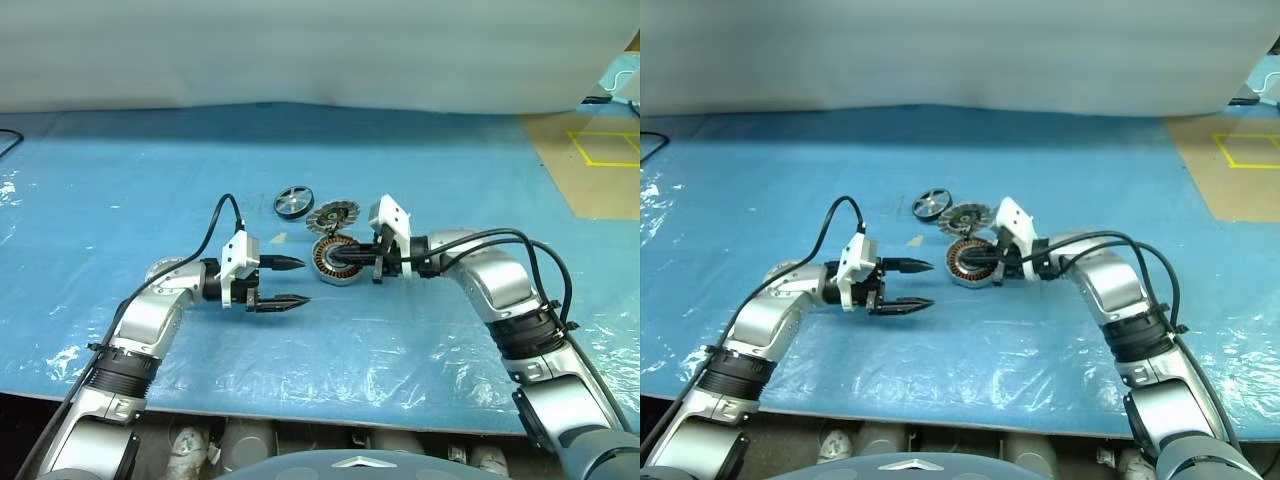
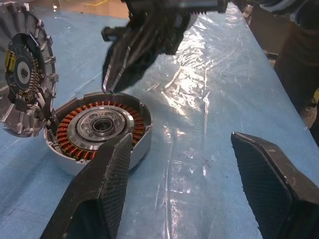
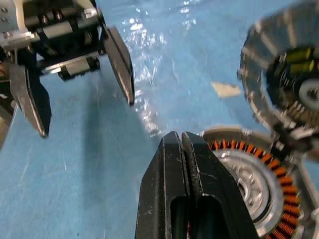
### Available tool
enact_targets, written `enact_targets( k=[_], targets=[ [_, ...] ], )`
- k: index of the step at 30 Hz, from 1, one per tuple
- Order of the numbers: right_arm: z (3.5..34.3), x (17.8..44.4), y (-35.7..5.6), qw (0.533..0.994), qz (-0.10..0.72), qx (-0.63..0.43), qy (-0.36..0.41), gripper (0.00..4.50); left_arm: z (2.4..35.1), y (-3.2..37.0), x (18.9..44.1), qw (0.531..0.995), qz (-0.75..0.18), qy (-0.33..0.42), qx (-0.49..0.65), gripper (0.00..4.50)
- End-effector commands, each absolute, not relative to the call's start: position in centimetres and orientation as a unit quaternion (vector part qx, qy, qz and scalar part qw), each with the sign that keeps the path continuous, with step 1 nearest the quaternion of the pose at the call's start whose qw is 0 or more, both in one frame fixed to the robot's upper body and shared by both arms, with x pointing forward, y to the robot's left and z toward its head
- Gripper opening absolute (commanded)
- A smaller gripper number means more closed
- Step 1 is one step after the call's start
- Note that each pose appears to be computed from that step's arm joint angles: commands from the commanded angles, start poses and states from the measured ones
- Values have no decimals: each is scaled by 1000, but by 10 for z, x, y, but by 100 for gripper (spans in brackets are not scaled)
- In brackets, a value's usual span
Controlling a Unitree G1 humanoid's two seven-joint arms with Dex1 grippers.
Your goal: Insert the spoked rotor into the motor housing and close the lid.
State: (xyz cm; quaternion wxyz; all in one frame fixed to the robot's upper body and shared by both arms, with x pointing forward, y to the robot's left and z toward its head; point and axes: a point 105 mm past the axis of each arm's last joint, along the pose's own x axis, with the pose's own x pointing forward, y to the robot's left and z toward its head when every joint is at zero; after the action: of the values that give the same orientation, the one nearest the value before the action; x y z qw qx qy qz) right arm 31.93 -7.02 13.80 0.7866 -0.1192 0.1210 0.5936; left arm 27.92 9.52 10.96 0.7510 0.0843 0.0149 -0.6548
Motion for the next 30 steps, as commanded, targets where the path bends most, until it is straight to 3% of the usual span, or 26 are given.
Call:
enact_targets(
  k=[1,4,11,30],
  targets=[
    [146,330,-64,790,586,-155,93,4,118,94,278,745,-660,0,95,334],
    [135,345,-65,798,553,-222,85,4,118,94,279,746,-658,-3,97,334],
    [134,332,-65,753,597,-267,76,4,116,95,275,748,-657,1,96,334],
    [109,340,-79,726,586,-346,96,4,118,93,278,749,-655,-5,95,334]
  ],
)
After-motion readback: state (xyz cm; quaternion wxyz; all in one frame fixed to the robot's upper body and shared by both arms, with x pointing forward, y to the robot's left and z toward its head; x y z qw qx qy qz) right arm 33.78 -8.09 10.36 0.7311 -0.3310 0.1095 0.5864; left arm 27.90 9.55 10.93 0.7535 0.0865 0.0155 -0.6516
